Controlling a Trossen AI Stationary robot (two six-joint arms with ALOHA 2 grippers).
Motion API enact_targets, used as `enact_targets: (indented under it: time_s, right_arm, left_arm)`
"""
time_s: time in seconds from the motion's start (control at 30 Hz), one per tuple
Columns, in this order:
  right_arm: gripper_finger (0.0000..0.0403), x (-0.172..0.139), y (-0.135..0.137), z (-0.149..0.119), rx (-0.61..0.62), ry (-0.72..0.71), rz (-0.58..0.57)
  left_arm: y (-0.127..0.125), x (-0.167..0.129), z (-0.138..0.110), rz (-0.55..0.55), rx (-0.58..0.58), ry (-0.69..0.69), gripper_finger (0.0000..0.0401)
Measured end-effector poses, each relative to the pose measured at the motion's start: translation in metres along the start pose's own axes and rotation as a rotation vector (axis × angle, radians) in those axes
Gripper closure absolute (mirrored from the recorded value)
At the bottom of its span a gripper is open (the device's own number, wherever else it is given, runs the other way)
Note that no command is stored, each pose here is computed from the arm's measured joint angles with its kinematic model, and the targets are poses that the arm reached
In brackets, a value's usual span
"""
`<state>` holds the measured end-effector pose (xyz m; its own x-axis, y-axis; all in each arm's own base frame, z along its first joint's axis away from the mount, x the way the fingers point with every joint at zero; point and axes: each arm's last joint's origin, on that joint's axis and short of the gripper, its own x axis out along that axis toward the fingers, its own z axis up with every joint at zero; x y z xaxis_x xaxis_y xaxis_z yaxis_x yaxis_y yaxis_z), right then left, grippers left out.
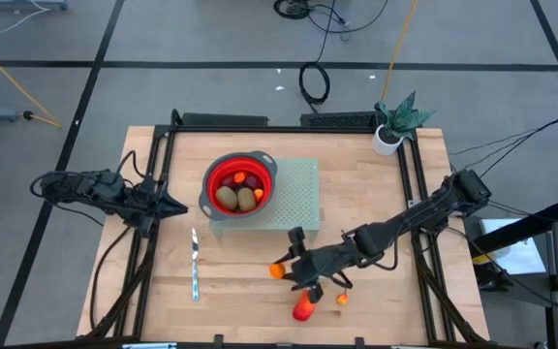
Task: Pick & Place Fruit
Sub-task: Put the orange into the strainer bowl on the shelf
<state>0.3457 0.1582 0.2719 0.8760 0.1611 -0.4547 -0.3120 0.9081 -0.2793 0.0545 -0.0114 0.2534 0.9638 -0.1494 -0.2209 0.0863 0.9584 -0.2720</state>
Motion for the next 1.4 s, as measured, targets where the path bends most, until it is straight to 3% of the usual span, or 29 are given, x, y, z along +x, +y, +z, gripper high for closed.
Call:
enact_targets:
  time_s: [0.23, 0.43, 0.7, 0.93, 1.1, 1.23, 1.4]
  right_arm:
    - [0.0254, -0.002, -0.008, 0.023, 0.329, -0.251, -0.021]
    - [0.0251, -0.006, -0.023, 0.036, 0.724, -0.423, 0.016]
    - [0.0251, -0.005, -0.039, 0.036, 1.212, -0.48, 0.099]
    - [0.025, -0.003, -0.048, 0.033, 1.553, -0.485, 0.169]
    - [0.025, -0.003, -0.057, 0.034, 1.715, -0.476, 0.291]
    - [0.025, -0.007, -0.066, 0.039, 1.723, -0.543, 0.375]
    - [0.025, -0.008, -0.076, 0.039, 1.689, -0.574, 0.393]
  left_arm:
    - [0.0, 0.0, 0.0, 0.0, 0.001, -0.001, 0.0377]
    - [0.0, 0.0, 0.0, 0.0, -0.004, -0.001, 0.0377]
    - [0.0, 0.0, 0.0, 0.0, -0.004, -0.001, 0.0377]
    - [0.0, 0.0, 0.0, 0.001, -0.004, 0.001, 0.0377]
    - [0.0, 0.0, 0.0, 0.001, -0.01, 0.001, 0.0377]
    - [0.0, 0.0, 0.0, 0.001, -0.012, 0.001, 0.0377]
    - [0.0, 0.0, 0.0, 0.001, -0.013, 0.001, 0.0377]
